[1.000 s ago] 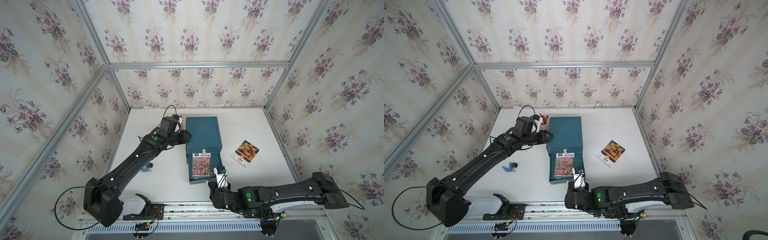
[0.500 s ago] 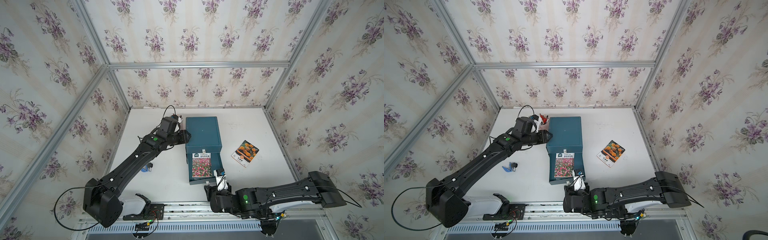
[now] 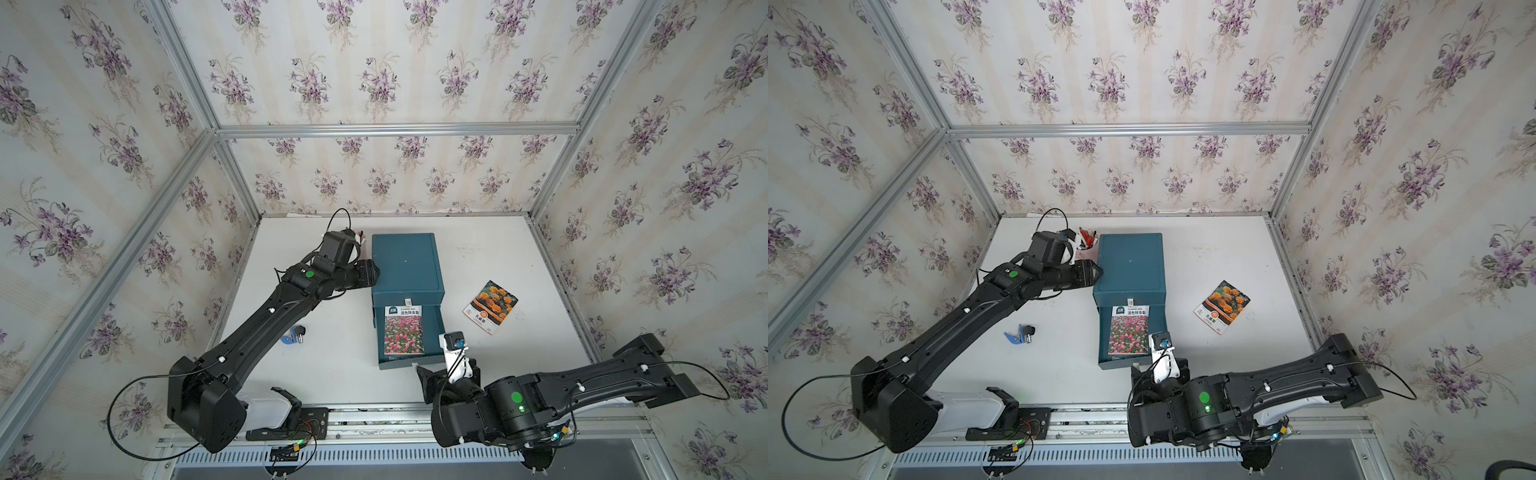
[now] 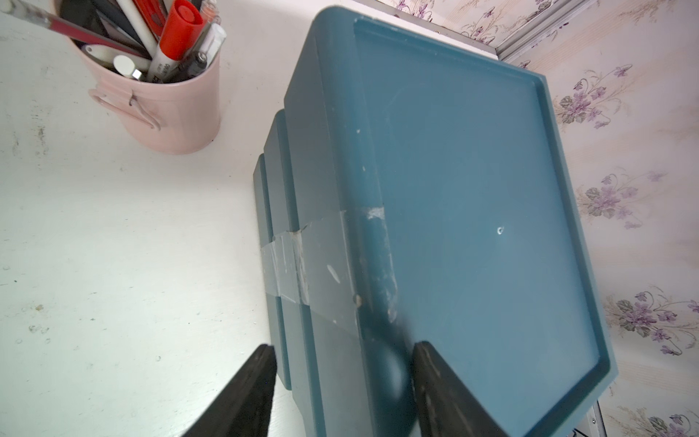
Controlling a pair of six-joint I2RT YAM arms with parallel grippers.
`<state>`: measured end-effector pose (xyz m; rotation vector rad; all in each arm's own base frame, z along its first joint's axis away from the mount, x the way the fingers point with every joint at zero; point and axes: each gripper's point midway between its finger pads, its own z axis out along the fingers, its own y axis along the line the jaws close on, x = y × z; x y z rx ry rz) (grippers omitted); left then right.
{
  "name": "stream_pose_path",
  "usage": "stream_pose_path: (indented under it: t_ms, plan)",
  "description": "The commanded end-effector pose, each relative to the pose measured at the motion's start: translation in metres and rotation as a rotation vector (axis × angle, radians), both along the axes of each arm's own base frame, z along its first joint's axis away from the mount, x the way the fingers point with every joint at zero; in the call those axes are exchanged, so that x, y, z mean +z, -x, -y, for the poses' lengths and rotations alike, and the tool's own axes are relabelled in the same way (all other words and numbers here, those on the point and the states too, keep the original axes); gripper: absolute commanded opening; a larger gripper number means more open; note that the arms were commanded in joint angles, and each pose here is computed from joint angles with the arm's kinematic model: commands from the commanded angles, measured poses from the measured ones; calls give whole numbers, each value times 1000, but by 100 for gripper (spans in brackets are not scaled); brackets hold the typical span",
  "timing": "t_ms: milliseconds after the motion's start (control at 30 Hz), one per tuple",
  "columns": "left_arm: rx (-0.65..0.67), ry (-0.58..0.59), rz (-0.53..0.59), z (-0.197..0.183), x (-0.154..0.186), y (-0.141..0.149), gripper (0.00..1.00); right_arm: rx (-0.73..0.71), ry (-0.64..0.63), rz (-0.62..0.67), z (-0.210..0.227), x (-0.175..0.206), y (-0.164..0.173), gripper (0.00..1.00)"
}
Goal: Take the seed bags out of the drawer
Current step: Pick up the seed packet from the drawer.
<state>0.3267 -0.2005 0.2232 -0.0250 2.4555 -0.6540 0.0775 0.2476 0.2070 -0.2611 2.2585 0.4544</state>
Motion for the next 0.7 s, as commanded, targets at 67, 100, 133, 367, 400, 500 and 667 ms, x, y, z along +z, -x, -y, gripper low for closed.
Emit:
stream_pose_path:
  t_ms: [67,100,133,367,400,500,667]
  plan:
    - [-6,-63,-56,-9,-9,10,64,-59,71,5,16,19,-12,85]
    - [-3,-58,-50,-10,-6,10,64,-62,84,2,15,21,-14,85]
    - [-4,-54,-41,-10,-2,11,65,-69,99,-4,14,24,-16,86]
    - [-14,-21,31,-13,26,19,73,-58,91,-61,0,33,-38,85]
    - [-14,-26,36,-15,28,21,74,-59,81,-67,0,34,-41,85]
    - [-4,-42,50,-21,33,25,77,-67,54,-77,2,37,-50,84]
    - [4,-62,54,-29,35,33,78,-71,30,-97,7,35,-57,83]
